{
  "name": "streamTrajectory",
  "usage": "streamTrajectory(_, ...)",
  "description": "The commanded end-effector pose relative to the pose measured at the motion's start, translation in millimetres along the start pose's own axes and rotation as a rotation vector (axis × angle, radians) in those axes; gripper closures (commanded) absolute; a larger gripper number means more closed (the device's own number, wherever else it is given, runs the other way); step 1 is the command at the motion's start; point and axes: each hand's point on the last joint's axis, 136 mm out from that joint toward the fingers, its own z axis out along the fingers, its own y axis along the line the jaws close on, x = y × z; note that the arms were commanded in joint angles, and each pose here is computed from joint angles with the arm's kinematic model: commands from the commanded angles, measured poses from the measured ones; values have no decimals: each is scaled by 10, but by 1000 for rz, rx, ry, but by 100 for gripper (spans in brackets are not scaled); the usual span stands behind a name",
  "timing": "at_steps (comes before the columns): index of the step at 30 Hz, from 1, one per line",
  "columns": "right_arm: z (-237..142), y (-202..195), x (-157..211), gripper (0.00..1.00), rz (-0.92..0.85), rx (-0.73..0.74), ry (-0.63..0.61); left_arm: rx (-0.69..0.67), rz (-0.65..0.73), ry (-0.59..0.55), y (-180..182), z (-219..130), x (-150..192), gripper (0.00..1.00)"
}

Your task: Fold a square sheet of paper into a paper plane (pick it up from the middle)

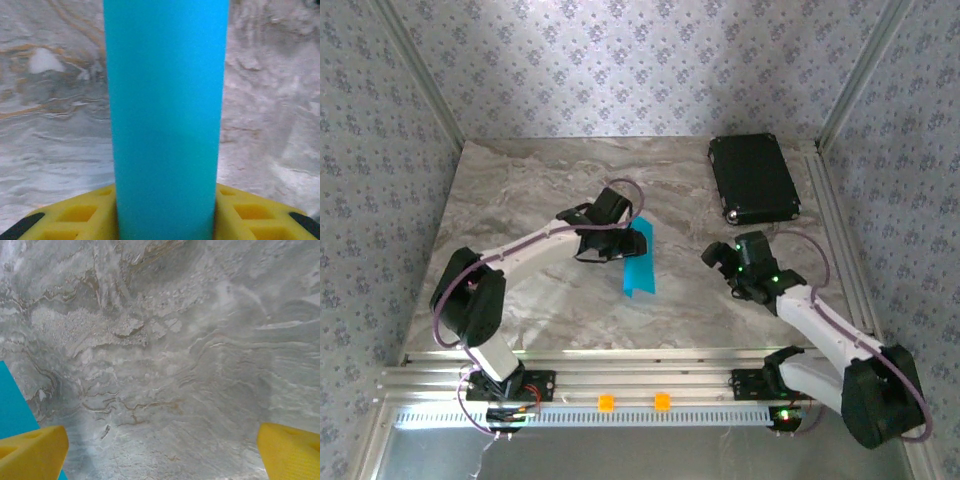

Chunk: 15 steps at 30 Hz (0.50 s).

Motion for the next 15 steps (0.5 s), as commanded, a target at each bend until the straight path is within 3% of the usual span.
streamTrajectory(1,-47,52,-80,4,4,-56,-55,153,-39,11,-243,-30,-19,56)
streamTrajectory(5,-43,173,-25,4,-24,-124,-22,233,-65,28,-346,39,-11,56)
streamTrajectory(15,21,217,23,3,-23,-136,18,321,-166,62,-373,320,40,56)
